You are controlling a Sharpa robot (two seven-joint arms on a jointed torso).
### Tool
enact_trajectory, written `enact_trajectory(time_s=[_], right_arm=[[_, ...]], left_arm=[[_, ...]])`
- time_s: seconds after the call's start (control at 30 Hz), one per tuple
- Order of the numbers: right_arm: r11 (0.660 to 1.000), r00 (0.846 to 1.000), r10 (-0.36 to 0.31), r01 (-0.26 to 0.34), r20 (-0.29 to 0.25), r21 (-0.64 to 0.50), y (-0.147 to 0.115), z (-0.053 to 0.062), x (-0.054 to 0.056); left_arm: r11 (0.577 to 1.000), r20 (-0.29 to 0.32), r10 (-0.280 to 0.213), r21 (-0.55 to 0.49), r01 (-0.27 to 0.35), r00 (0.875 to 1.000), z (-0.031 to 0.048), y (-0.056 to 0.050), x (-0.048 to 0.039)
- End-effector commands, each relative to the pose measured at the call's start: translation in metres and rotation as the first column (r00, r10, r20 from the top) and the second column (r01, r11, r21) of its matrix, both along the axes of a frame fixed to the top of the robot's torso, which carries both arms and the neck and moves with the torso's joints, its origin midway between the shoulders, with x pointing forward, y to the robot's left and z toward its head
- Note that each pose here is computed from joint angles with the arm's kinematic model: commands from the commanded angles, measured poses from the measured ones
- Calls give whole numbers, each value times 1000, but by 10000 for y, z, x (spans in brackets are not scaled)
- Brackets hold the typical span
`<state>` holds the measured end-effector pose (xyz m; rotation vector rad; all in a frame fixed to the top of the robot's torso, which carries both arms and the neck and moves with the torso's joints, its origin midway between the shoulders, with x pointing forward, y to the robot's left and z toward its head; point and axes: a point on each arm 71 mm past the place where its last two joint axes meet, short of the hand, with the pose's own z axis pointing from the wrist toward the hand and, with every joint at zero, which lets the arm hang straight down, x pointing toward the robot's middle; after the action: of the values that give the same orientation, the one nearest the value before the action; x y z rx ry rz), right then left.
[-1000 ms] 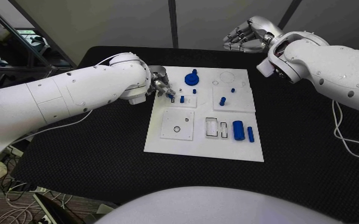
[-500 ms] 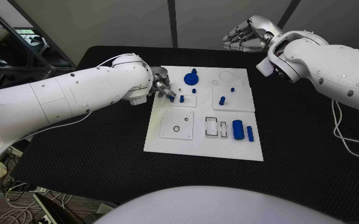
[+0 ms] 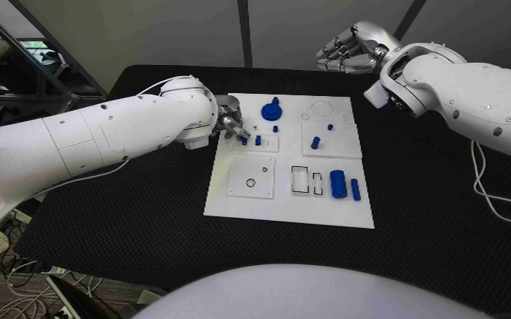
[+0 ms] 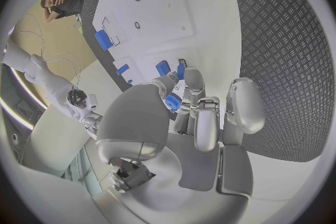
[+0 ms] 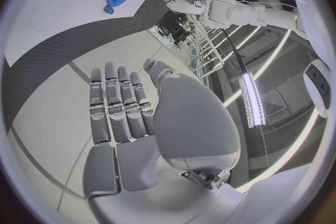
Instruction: Assemble the parts on the task board
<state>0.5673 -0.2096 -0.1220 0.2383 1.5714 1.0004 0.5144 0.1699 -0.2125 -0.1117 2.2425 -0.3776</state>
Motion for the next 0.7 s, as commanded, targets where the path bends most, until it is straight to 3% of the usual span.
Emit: enact_trajectory(time_s=[0.03,0.7], right_arm=[[1000,1000,9,-9,4,1,6,15,-2],[1000,1000,11,-11,3,1,10,10,-1]], left_arm=[[999,-31,-32,41,33,999,-53,-7,-42],[997,-42,-45,60,48,998,-69,-7,-48]])
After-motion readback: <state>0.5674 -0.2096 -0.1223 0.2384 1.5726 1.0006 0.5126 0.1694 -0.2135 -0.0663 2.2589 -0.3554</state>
